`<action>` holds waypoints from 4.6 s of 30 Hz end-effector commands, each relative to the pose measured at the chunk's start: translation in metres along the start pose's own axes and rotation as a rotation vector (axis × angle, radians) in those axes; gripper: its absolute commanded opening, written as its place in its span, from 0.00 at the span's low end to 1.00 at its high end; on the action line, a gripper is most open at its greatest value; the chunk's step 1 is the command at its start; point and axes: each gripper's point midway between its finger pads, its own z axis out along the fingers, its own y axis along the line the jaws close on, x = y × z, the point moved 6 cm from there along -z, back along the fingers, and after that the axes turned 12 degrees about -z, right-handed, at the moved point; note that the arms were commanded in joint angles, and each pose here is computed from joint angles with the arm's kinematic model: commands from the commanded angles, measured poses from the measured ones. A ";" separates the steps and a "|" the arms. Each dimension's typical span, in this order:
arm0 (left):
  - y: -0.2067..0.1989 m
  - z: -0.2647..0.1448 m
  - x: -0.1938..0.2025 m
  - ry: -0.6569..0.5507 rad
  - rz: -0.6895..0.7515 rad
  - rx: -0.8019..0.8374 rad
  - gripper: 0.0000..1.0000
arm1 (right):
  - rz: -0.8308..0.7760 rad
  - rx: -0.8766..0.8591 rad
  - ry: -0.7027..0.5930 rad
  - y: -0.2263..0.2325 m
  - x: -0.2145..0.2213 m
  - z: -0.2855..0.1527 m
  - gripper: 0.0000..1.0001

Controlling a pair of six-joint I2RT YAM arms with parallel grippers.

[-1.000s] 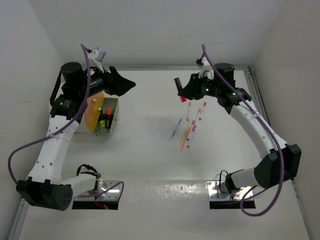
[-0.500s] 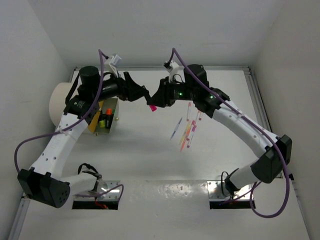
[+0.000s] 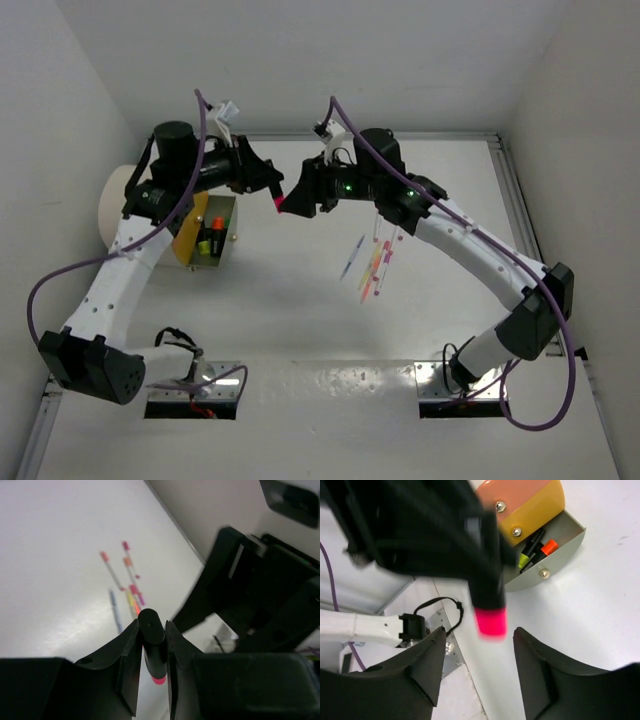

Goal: Sort the stationery into containers
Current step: Place the pen in the drawer, then close the drawer in the storage box.

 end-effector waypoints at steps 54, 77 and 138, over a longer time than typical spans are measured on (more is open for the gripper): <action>0.077 -0.138 -0.118 -0.113 0.441 -0.978 0.65 | 0.367 0.018 0.171 -0.094 0.071 0.031 0.40; 0.201 -0.253 -0.126 -0.091 0.133 -1.003 0.75 | 0.595 -0.129 0.191 -0.089 0.113 0.137 0.25; 0.263 -0.241 -0.034 0.158 0.010 -0.910 0.69 | 0.719 -0.191 -0.027 -0.072 0.138 0.298 0.06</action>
